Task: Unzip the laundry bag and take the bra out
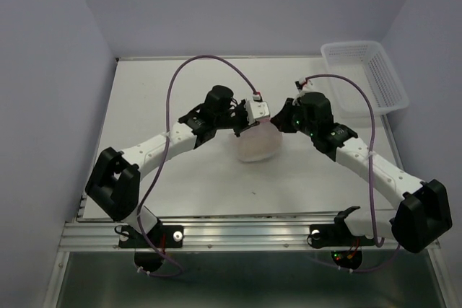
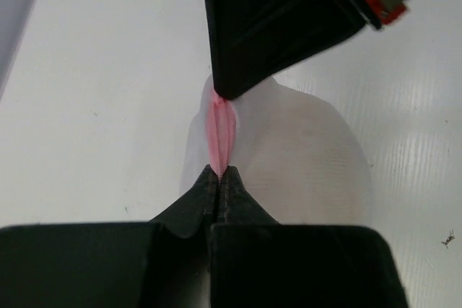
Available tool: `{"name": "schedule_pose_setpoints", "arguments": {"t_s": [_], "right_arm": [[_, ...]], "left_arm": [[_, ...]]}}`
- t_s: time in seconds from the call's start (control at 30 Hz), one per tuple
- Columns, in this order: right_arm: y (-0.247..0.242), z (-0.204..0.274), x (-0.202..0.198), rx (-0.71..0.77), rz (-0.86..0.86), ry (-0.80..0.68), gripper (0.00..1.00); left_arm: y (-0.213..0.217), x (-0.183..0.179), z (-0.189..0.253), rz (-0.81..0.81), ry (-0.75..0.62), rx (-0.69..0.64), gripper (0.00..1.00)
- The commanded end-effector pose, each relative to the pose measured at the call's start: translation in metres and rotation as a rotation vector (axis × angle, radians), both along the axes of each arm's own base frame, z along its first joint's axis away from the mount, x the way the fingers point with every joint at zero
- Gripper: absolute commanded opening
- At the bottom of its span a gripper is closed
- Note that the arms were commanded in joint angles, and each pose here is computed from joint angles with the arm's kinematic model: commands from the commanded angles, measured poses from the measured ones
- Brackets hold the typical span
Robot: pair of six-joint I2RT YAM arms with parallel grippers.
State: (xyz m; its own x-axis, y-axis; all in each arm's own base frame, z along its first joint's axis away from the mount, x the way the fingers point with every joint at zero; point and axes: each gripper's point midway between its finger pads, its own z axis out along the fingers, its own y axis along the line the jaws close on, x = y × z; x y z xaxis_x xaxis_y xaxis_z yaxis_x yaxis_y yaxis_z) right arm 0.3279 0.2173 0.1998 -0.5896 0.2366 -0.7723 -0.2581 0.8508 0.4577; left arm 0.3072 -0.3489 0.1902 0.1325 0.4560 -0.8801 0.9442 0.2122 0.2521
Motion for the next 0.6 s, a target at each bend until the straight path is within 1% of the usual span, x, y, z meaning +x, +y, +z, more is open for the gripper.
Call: {"name": "schedule_pose_setpoints", "arguments": {"t_s": [0.0,0.03,0.1,0.2,0.23,0.27,0.37,0.4,0.5,0.57], "right_arm": [[-0.043,0.015,0.028,-0.012,-0.157,-0.034,0.01],[-0.052,0.014,0.031,-0.018,-0.18,-0.034,0.01],[-0.077,0.01,0.042,-0.035,-0.244,-0.033,0.01],[-0.094,-0.01,0.048,-0.063,-0.281,0.007,0.01],[-0.098,-0.013,0.052,-0.074,-0.278,-0.003,0.01],[-0.097,-0.019,0.051,-0.074,-0.272,0.005,0.01],[-0.086,-0.053,0.046,-0.054,-0.194,0.057,0.01],[-0.081,-0.053,0.05,-0.033,-0.175,0.035,0.01],[-0.071,-0.067,0.048,-0.018,-0.117,0.053,0.01],[-0.067,-0.054,0.048,-0.012,-0.084,0.013,0.01]], "left_arm": [[0.006,-0.02,0.051,-0.094,-0.153,-0.085,0.0],[0.008,-0.026,0.059,-0.12,-0.188,-0.098,0.0],[0.011,-0.035,0.056,-0.152,-0.208,-0.103,0.0],[0.015,-0.049,0.067,-0.202,-0.259,-0.137,0.0],[0.017,-0.052,0.07,-0.208,-0.272,-0.145,0.0],[0.02,-0.056,0.079,-0.214,-0.304,-0.162,0.0],[0.027,-0.062,0.083,-0.209,-0.35,-0.179,0.0],[0.028,-0.062,0.084,-0.206,-0.36,-0.183,0.0],[0.032,-0.059,0.083,-0.176,-0.377,-0.184,0.0],[0.034,-0.05,0.073,-0.118,-0.339,-0.173,0.0]]}}
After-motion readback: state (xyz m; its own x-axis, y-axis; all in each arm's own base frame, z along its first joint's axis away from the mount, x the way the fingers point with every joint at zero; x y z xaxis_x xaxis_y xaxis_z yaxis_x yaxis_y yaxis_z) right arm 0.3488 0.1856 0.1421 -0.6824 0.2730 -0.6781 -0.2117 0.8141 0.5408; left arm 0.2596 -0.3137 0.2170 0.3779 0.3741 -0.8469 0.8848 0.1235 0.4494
